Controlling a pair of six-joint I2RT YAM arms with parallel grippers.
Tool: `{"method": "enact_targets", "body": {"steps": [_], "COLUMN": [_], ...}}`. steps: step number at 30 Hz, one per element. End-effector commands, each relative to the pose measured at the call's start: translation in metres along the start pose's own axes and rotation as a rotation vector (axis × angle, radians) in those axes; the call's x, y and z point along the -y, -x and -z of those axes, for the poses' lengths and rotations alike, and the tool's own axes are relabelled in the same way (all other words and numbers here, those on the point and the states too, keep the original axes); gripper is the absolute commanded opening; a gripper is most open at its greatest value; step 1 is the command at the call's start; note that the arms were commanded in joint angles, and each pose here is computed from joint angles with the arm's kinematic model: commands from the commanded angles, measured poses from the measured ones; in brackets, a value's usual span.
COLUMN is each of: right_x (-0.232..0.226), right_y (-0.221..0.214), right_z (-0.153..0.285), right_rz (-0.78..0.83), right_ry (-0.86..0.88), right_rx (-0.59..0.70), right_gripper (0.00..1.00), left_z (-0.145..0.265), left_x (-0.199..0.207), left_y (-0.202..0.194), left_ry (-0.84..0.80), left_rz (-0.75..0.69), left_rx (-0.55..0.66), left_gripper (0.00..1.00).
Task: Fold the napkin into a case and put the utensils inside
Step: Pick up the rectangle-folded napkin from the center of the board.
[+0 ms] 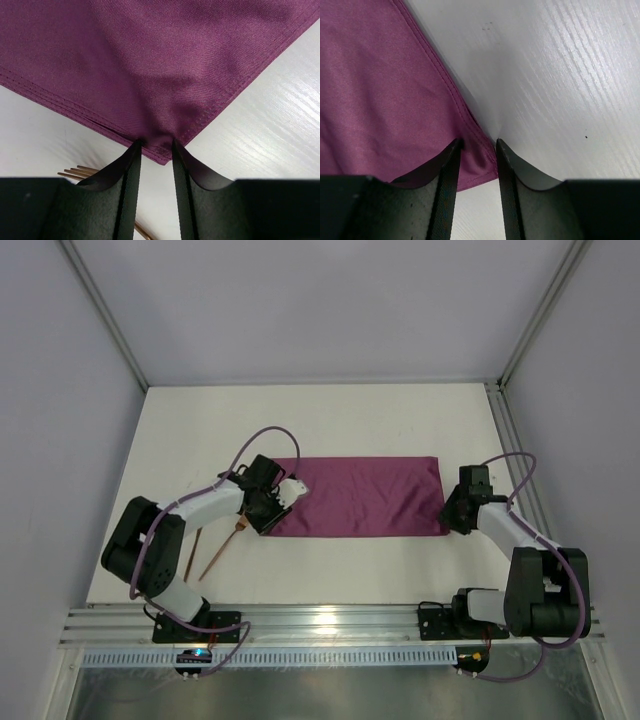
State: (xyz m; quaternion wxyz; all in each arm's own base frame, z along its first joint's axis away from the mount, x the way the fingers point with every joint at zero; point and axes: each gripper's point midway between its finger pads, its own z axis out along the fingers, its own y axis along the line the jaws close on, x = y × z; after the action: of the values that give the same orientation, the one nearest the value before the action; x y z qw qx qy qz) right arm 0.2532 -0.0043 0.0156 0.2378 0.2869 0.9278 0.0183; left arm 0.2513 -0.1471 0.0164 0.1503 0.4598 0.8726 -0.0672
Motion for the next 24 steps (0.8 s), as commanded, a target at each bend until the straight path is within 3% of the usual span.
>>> {"method": "enact_targets", "body": {"steps": [1,10,18,24], "right_x": [-0.003,-0.003,-0.009,-0.015], "right_y": [-0.021,-0.019,-0.02,-0.015], "right_z": [-0.005,-0.004,-0.003,0.001], "right_rz": [-0.029,-0.011,0.002,0.011], "right_ry": [0.04,0.048,0.086,0.116], "right_rx": [-0.062,-0.05,-0.056,-0.037], "right_gripper": [0.39,0.26,0.03,0.03], "left_z": [-0.002,0.013,0.032,0.033], "left_x": [-0.003,-0.006,-0.014,-0.022], "left_y": [0.007,0.01,0.01,0.0], "left_ry": [0.012,0.02,0.065,0.09], "left_rz": [0.012,0.006,0.008,0.047], "left_rx": [0.018,0.033,0.03,-0.012], "left_gripper": [0.31,0.26,0.16,0.16]}}
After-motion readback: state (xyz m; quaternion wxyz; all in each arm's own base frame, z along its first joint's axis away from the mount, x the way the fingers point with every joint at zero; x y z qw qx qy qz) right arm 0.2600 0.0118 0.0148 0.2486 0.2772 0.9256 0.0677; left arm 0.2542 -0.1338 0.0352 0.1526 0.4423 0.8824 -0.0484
